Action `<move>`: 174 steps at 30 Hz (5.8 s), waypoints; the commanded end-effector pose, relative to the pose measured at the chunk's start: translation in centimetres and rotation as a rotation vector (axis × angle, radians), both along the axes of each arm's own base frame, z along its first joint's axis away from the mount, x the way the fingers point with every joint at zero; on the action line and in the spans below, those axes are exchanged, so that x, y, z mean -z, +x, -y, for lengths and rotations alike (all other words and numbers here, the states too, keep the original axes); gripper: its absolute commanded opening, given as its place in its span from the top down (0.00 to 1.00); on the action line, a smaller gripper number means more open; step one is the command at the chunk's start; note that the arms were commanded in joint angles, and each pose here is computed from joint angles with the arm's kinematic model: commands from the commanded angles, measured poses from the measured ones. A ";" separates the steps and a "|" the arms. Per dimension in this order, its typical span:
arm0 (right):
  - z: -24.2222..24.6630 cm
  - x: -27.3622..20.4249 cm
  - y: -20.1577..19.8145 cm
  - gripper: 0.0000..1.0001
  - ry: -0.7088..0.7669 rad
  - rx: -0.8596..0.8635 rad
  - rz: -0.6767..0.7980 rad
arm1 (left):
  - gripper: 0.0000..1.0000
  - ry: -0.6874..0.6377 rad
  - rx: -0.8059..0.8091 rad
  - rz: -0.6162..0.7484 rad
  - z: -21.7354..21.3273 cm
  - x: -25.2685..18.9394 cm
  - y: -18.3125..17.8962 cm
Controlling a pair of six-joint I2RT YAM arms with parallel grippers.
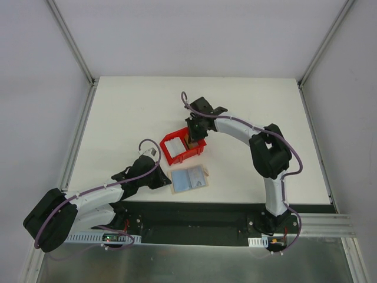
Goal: Put the credit cards into the card holder
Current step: Pick up the credit card from the storage box, then insert the credit card into the card holder.
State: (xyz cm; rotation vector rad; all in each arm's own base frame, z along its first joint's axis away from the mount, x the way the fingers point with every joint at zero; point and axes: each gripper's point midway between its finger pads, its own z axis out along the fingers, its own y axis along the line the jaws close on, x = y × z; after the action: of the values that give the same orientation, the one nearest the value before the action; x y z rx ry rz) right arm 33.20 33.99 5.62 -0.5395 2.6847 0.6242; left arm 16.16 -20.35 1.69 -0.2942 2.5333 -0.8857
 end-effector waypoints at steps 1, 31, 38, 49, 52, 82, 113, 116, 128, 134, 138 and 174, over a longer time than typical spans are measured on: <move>0.2 -6.6 1.3 1.00 0.050 -0.004 0.168 | 1.00 0.001 0.007 0.032 0.0 -0.6 0.4; 2.7 -7.6 -13.6 1.00 0.536 0.173 0.004 | 1.00 0.022 -0.011 0.010 -0.4 -0.3 0.3; 1.7 -3.5 -14.9 1.00 0.515 0.165 -0.061 | 1.00 0.022 -0.005 0.004 -0.3 -0.2 0.2; 1.5 -0.6 -15.0 1.00 0.469 0.122 -0.078 | 1.00 0.026 -0.008 0.001 -0.4 -0.1 0.1; 1.6 0.1 -15.3 1.00 0.458 0.106 -0.081 | 1.00 0.028 -0.009 0.003 -0.5 -0.1 0.2; 1.5 3.3 -15.1 0.99 0.475 0.124 -0.096 | 1.00 0.042 -0.010 -0.009 -0.5 0.3 0.2; 0.4 2.6 -16.2 0.58 0.291 0.076 -0.068 | 1.00 0.037 -0.002 0.002 -0.4 0.1 0.2; -0.5 2.7 -16.5 0.59 0.291 0.052 -0.086 | 1.00 0.032 -0.006 0.003 -0.4 0.0 0.2; -2.9 1.0 -17.0 0.66 0.316 0.001 -0.064 | 1.00 0.030 -0.007 0.004 -0.4 0.1 0.3; -2.9 0.7 -17.3 0.68 0.316 -0.018 -0.065 | 1.00 0.026 -0.008 0.008 -0.4 0.0 0.3; -1.4 0.5 -16.4 0.65 0.246 0.005 0.005 | 1.00 0.023 -0.008 0.011 -0.4 0.0 0.2; -2.0 0.1 -16.5 0.34 0.019 -0.070 0.199 | 1.00 -0.040 0.010 0.053 0.4 -1.9 0.4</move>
State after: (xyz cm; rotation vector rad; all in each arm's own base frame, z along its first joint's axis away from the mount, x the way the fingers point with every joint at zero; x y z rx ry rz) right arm 16.10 35.56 5.26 -0.6472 2.5094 0.6593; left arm 16.28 -20.44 2.67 -0.2886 2.5082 -0.9052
